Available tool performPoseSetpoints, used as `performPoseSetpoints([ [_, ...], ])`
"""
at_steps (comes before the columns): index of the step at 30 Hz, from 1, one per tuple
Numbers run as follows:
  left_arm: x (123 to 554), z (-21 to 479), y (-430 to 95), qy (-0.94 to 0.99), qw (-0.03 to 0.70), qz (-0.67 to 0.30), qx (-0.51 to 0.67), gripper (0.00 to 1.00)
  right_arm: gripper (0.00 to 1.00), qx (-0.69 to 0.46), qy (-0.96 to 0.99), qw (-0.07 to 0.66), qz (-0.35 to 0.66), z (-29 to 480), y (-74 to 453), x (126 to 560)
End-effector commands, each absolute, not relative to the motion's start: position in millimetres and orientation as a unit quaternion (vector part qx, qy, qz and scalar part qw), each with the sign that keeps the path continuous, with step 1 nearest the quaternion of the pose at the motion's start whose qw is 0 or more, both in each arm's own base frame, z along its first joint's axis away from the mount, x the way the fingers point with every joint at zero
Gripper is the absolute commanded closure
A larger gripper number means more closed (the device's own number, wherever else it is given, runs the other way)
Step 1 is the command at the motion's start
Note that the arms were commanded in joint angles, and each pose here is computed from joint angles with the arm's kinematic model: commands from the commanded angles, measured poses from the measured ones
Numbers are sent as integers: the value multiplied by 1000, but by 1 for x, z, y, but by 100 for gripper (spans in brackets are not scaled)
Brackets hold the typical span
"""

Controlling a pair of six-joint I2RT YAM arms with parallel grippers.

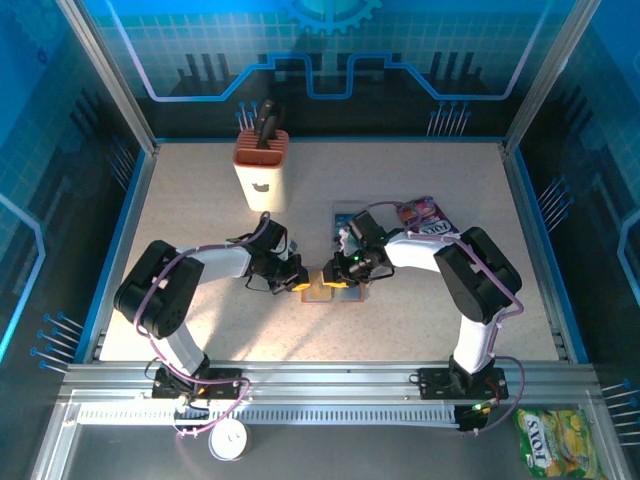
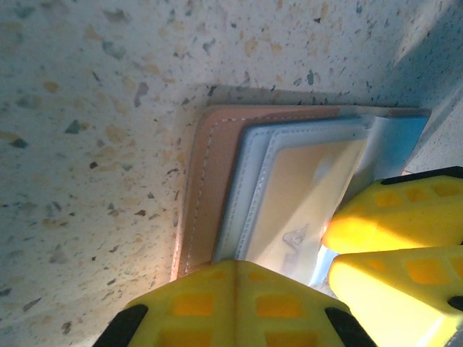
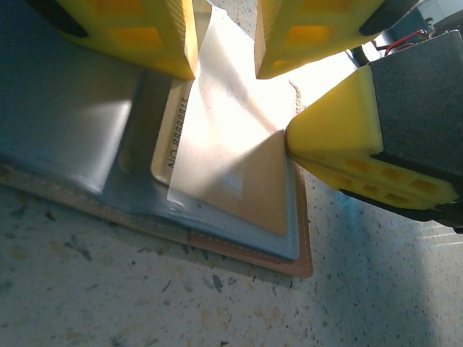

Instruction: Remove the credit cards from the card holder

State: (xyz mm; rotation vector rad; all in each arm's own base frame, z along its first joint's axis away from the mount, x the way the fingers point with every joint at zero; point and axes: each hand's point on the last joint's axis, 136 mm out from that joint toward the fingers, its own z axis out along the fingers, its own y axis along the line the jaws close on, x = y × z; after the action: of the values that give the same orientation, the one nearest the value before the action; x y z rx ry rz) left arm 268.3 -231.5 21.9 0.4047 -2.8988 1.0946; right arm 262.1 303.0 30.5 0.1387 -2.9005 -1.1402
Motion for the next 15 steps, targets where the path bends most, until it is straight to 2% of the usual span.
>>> performPoseSetpoints([
  [1, 261, 10, -225, -933, 23, 333, 133, 94, 71, 48, -930, 20, -365, 28, 311, 260],
  [9, 261, 10, -224, -934, 23, 331, 133, 94, 74, 54, -925, 21, -374, 30, 317, 260],
  [15, 260, 10, -224, -935, 23, 329, 133, 94, 72, 55, -943, 23, -328, 22, 302, 256],
])
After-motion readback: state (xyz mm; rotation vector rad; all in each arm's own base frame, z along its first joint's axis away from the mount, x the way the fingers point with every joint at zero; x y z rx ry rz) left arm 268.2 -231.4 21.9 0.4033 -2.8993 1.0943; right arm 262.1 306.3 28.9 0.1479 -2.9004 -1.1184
